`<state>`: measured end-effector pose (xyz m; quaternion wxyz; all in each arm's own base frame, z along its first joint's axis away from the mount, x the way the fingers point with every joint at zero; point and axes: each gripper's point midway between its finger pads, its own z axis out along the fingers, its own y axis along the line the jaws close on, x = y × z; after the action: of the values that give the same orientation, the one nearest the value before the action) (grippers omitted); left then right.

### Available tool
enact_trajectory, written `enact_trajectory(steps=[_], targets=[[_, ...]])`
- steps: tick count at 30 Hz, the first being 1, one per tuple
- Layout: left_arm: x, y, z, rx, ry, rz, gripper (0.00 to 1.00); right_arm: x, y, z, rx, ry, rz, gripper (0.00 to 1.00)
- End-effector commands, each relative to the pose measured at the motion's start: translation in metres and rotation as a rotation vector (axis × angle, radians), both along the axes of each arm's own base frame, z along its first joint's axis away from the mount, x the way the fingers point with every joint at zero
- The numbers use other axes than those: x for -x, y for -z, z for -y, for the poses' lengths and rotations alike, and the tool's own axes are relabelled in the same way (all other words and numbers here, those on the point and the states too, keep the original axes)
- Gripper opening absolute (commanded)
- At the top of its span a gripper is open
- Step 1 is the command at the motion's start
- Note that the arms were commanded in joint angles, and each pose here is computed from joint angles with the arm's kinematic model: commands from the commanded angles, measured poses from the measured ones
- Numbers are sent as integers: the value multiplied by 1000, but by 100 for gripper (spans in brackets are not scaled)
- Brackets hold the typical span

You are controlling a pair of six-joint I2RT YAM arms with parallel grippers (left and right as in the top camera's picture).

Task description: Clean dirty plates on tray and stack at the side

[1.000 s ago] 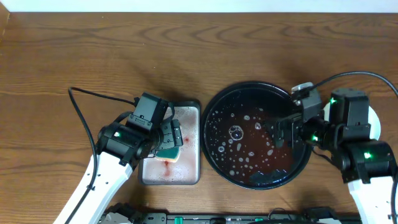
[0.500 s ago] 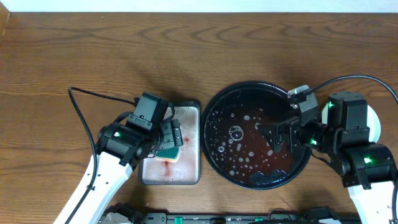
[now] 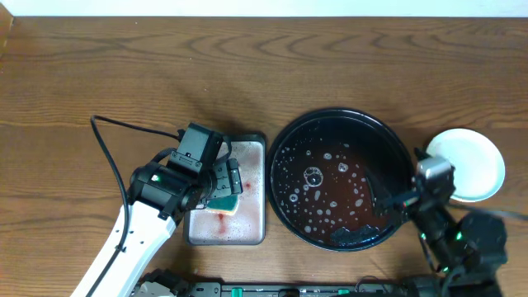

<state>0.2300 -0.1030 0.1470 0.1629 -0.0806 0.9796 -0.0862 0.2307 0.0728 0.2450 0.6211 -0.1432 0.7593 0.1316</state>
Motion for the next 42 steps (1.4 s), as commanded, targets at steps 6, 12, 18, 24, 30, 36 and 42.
enact_trajectory(steps=[6,12,18,24,30,36,42], targets=[[-1,-1,-2,-2,-1,6,87,2,29,28,-1,131,148,99],[-1,-1,-2,-2,-1,6,87,-5,46,29,-6,139,217,99],[-1,-1,-2,-2,-1,6,87,-10,53,30,-6,141,276,99],[-1,-1,-2,-2,-1,6,87,-11,58,33,-3,161,257,99],[-1,-1,-2,-2,-1,6,87,-11,84,33,7,161,148,99],[-1,-1,-2,-2,-1,6,87,-12,85,33,7,161,145,99],[-1,-1,-2,-2,-1,6,87,-12,85,33,7,161,144,99]])
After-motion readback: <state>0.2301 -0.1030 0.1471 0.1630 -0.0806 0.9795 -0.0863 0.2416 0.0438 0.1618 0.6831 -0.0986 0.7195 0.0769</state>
